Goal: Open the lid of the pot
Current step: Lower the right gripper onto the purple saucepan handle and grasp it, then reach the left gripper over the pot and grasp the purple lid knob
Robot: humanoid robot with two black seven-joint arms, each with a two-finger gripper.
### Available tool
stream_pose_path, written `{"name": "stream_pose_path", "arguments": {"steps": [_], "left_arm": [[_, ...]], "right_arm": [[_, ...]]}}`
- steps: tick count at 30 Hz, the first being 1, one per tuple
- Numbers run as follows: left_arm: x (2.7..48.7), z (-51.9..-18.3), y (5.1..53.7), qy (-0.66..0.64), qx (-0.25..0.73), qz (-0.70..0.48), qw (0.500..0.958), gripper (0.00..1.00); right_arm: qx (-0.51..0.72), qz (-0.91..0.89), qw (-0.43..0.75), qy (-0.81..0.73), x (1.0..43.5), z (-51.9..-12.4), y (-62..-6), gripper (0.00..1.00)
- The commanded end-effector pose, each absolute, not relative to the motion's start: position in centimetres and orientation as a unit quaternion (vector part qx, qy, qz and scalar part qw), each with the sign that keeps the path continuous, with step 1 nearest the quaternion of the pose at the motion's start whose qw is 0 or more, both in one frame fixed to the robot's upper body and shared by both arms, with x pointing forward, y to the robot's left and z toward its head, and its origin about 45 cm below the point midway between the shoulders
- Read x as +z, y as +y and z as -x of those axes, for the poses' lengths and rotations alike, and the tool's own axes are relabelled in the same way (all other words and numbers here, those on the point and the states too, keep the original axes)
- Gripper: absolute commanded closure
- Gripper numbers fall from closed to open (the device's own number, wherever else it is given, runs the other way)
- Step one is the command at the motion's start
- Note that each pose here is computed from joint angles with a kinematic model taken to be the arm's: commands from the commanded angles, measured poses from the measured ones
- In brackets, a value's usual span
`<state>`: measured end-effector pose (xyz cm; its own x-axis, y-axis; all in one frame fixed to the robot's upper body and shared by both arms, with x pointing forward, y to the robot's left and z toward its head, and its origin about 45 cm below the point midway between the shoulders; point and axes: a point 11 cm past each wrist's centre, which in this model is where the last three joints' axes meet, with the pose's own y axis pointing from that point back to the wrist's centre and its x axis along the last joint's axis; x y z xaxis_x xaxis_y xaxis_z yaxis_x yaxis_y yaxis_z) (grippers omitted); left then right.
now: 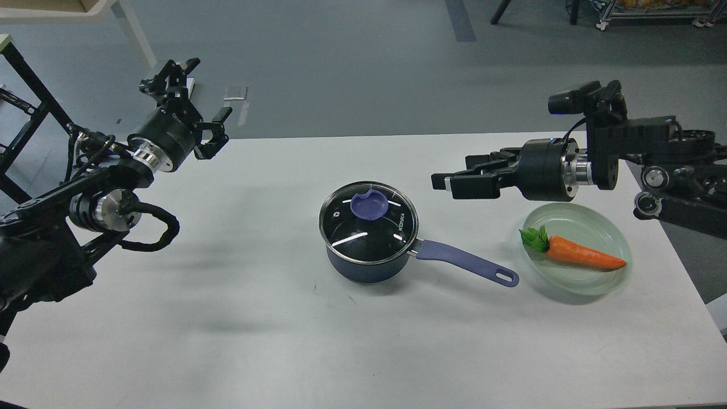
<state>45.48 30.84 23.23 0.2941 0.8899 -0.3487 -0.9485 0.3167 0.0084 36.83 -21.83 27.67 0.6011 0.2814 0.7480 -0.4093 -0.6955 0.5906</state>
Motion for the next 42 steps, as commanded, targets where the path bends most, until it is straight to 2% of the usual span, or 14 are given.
{"name": "stream_pose_path", "arguments": {"steps": [1,6,13,23,35,42], "left_arm": [[23.2,-45.5,30.2,0.143,0.566,0.097,0.806,0.01],[23.4,-45.6,29.9,0.14,0.564,0.102,0.807,0.01],[23.5,-45.5,29.8,0.142,0.557,0.105,0.812,0.01],[23.5,-45.5,29.9,0.141,0.558,0.106,0.811,0.01],[23.8,-45.6,30.1,0.13,0.556,0.095,0.815,0.01],[25.4,-45.0,26.2,0.035,0.485,0.025,0.874,0.01]], "right_arm": [[0.462,-0.783,0.416,0.019,25.6,-35.4,-22.4,0.0],[0.461,-0.776,0.427,0.058,22.2,-34.2,-22.5,0.05],[0.451,-0.77,0.439,0.103,20.1,-32.8,-22.4,0.18],[0.466,-0.75,0.45,0.135,19.2,-32.8,-22.4,0.58],[0.471,-0.748,0.446,0.142,19.2,-32.8,-21.7,0.72],[0.471,-0.746,0.448,0.145,19.2,-32.8,-21.8,0.76]]}}
